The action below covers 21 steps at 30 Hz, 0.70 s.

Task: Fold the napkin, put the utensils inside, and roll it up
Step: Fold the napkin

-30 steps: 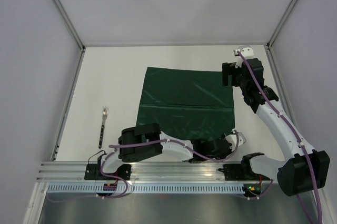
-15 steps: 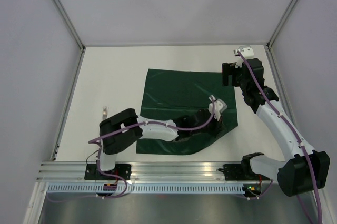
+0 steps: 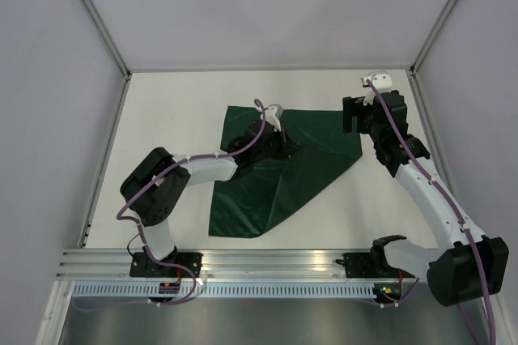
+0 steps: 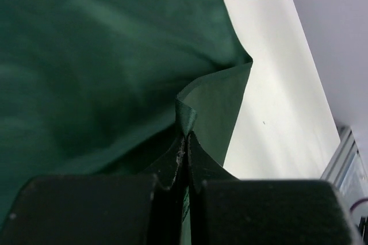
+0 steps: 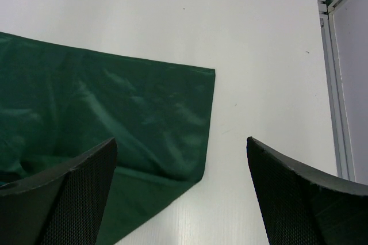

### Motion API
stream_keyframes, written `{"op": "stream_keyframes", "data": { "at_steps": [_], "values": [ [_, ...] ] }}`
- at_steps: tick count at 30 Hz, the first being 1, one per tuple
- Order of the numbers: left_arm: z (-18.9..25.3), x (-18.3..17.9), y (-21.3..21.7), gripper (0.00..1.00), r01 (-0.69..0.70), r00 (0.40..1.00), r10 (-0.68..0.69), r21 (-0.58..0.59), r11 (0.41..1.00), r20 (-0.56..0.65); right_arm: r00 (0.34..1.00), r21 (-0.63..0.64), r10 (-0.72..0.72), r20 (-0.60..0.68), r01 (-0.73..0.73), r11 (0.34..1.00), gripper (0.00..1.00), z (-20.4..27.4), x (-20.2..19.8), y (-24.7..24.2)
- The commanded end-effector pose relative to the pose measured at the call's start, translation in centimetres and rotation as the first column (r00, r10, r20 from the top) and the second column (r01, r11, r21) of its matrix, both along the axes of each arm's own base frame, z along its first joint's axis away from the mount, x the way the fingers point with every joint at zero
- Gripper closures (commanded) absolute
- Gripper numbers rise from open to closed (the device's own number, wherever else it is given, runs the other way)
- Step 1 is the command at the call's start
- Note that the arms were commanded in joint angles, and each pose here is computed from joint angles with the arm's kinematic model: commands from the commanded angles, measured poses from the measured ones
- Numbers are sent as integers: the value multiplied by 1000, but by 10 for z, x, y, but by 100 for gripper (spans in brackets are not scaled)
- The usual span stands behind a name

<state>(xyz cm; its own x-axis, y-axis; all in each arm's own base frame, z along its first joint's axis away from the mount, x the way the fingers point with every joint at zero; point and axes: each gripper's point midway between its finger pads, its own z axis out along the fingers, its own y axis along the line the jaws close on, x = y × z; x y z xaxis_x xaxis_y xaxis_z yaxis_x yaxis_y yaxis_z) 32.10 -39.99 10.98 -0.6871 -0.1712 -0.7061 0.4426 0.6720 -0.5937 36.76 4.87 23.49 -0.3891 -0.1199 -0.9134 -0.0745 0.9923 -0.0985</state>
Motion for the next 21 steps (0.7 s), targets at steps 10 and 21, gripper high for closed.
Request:
{"op": "stream_keyframes", "data": {
  "at_steps": [10,21],
  "values": [
    [28,77,76,98,-173,984,173,-2,985,-49,999,-17,-12,30,12,1000,2,8,-3,-4],
    [27,116,123,98,-241,967,239,-11,970,-92,999,-18,-10,30,10,1000,2,8,-4,-4]
  ]
}}
